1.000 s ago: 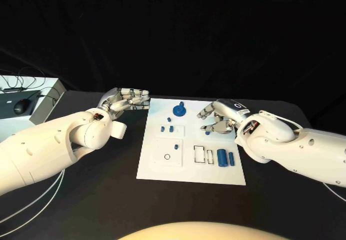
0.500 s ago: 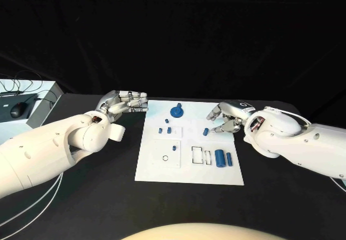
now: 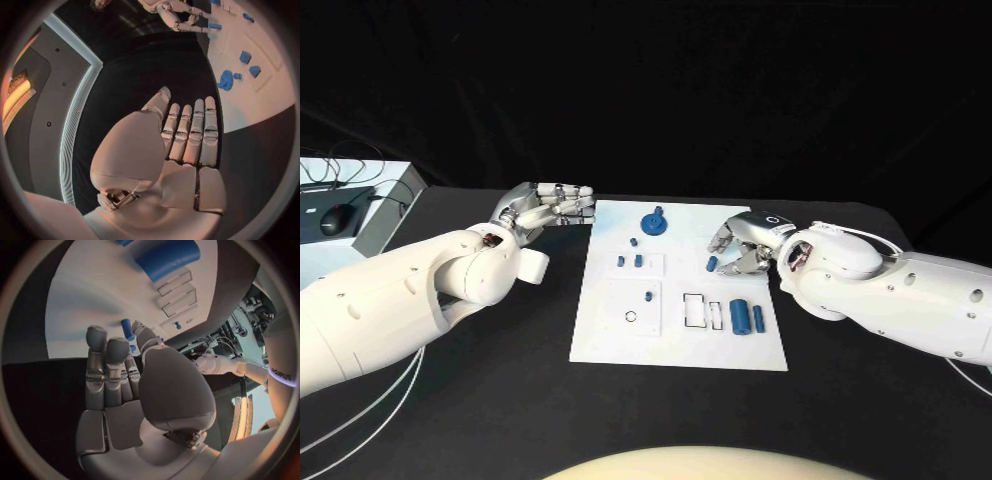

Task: Assemble the parts on the task board

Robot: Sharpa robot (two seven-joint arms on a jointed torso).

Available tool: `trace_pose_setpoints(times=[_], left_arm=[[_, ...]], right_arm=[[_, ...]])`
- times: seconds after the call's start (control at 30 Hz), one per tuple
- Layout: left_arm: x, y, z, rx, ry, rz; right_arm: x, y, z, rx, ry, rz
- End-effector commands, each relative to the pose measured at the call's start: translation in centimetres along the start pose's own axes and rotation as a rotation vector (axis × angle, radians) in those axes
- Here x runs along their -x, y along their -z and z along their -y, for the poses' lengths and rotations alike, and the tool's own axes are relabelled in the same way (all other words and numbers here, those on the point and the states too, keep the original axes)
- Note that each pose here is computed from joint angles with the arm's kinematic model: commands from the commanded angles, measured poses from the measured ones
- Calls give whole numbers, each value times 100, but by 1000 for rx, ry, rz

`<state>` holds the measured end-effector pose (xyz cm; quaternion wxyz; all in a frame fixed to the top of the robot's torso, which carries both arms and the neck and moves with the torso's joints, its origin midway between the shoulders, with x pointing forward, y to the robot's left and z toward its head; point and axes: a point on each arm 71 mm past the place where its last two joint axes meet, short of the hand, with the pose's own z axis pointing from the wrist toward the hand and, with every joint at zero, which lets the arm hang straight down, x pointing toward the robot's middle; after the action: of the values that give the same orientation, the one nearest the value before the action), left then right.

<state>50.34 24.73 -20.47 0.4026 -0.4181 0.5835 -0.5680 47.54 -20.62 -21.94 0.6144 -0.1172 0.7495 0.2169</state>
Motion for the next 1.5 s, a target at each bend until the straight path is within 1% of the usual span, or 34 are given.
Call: trace_pose_setpoints(times=[0.03, 0.27, 0.43, 0.93, 1.5], left_arm=[[-12, 2, 12, -11, 3, -15], [-8, 6, 13, -10, 3, -15], [-6, 8, 13, -9, 3, -15], [-7, 10, 13, -9, 5, -23], [2, 15, 12, -6, 4, -22]], right_arm=[[-15, -21, -20, -4, 40, 6], [-49, -73, -74, 2, 40, 10], [-76, -91, -103, 8, 38, 0], [-114, -89, -131, 12, 41, -20], [-165, -97, -106, 2, 61, -49]])
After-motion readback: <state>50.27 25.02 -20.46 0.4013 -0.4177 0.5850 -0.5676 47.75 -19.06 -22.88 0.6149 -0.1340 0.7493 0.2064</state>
